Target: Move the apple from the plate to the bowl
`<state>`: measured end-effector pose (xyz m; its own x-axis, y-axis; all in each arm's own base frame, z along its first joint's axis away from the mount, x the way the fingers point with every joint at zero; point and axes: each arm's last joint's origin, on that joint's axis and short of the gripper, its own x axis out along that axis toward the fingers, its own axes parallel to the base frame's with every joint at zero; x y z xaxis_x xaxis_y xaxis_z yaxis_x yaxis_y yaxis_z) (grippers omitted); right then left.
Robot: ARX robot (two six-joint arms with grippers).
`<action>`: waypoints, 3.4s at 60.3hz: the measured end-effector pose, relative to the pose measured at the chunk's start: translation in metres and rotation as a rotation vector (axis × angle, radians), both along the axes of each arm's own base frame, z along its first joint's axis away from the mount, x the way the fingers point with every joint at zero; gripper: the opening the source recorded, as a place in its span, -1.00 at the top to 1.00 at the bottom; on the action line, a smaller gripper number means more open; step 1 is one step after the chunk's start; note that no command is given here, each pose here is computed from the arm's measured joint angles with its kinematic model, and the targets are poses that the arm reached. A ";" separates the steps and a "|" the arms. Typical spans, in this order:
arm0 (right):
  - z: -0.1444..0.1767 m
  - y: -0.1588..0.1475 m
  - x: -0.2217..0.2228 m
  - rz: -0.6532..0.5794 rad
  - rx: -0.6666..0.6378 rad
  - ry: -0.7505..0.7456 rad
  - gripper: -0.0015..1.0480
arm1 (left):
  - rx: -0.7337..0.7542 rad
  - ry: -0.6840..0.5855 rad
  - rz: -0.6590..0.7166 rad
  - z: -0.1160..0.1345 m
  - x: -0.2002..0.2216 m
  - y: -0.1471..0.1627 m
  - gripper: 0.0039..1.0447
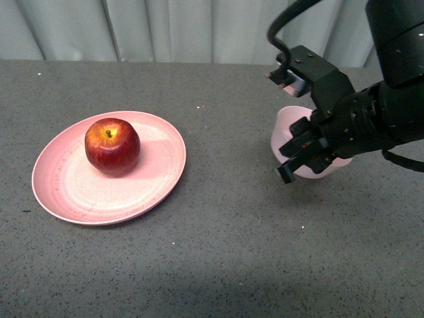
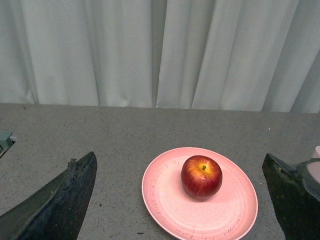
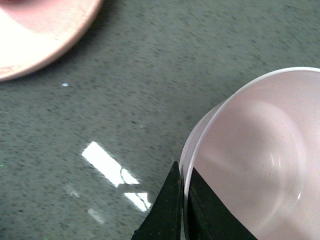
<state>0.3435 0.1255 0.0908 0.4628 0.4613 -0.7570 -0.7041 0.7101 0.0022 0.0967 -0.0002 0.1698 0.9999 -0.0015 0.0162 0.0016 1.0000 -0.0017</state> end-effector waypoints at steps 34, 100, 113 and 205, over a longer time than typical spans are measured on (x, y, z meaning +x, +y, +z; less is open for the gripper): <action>-0.025 0.066 0.000 0.105 0.029 0.043 0.98 | 0.000 0.000 0.000 0.000 0.000 0.000 -0.88; 0.066 -0.037 -0.062 -0.551 0.157 -0.643 -0.82 | 0.000 0.000 0.000 0.000 0.000 0.000 -0.88; 0.081 -0.080 -0.106 -0.723 0.135 -0.737 -0.82 | 0.000 0.000 0.000 0.000 0.000 0.000 -0.88; 0.078 -0.125 -0.229 -0.726 0.328 -0.826 0.98 | 0.000 0.000 0.000 0.000 0.000 0.000 -0.88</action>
